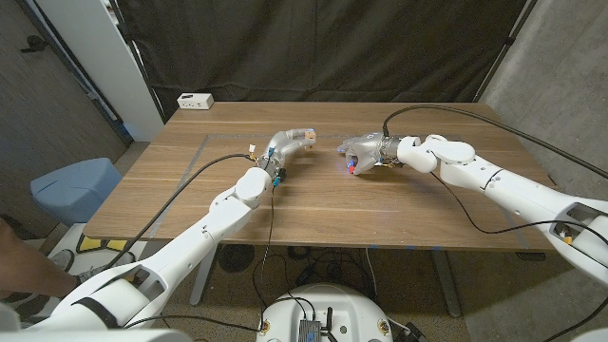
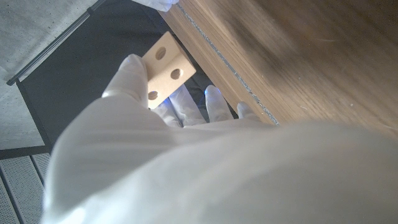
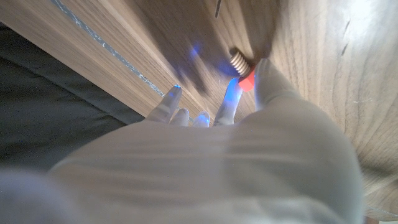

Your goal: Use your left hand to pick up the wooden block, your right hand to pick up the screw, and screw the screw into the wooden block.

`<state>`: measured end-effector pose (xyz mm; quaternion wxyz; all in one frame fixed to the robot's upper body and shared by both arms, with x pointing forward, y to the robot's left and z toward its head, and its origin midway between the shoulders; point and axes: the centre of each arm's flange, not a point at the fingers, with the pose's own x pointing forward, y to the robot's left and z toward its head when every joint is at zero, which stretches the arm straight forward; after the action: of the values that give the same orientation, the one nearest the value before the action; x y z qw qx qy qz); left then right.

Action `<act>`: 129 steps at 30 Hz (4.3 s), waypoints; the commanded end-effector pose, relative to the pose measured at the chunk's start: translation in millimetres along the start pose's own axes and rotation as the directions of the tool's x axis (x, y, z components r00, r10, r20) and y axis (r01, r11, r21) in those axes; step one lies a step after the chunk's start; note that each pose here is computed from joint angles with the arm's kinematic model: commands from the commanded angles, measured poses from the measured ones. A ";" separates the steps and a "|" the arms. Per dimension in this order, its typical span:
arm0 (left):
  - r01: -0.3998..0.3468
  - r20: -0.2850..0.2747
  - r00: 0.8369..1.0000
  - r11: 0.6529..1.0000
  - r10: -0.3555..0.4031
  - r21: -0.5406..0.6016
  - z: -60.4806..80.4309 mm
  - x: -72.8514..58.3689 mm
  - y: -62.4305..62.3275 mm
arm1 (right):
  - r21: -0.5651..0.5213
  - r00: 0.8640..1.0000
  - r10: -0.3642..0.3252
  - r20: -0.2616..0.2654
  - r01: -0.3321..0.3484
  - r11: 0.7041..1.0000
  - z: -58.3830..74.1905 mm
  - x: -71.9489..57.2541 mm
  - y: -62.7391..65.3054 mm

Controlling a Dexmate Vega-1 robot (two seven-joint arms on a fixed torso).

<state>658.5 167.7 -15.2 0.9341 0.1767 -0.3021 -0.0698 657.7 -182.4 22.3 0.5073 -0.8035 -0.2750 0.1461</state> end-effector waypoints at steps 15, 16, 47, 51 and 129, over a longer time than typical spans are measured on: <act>0.003 -0.006 1.000 1.000 -0.003 -0.003 -1.0 -2.1 -3.5 | 0.001 1.000 -0.005 0.001 0.005 1.000 0.2 2.0 -0.3; 0.004 -0.004 1.000 1.000 -0.004 -0.006 -1.0 -1.9 -3.8 | 0.003 1.000 -0.005 0.001 0.005 1.000 0.1 1.6 -0.3; 0.025 0.002 1.000 1.000 -0.025 -0.001 0.3 -0.7 -9.1 | 0.062 0.997 -0.071 -0.021 0.072 0.995 -0.5 -8.0 -9.9; 0.032 0.008 0.999 0.999 -0.032 0.006 1.4 1.7 -9.6 | 0.085 0.996 -0.083 -0.031 0.085 0.993 -2.3 -10.4 -12.7; 0.079 0.149 0.986 0.996 -0.074 -0.028 30.8 16.6 -51.2 | 0.632 0.851 -0.391 -0.350 0.523 0.571 -43.2 -96.8 -34.2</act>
<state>653.3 117.7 -1.3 0.9101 0.1784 -0.3551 -0.1176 598.1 -251.5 68.6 0.7815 -0.5234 -0.3372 0.0414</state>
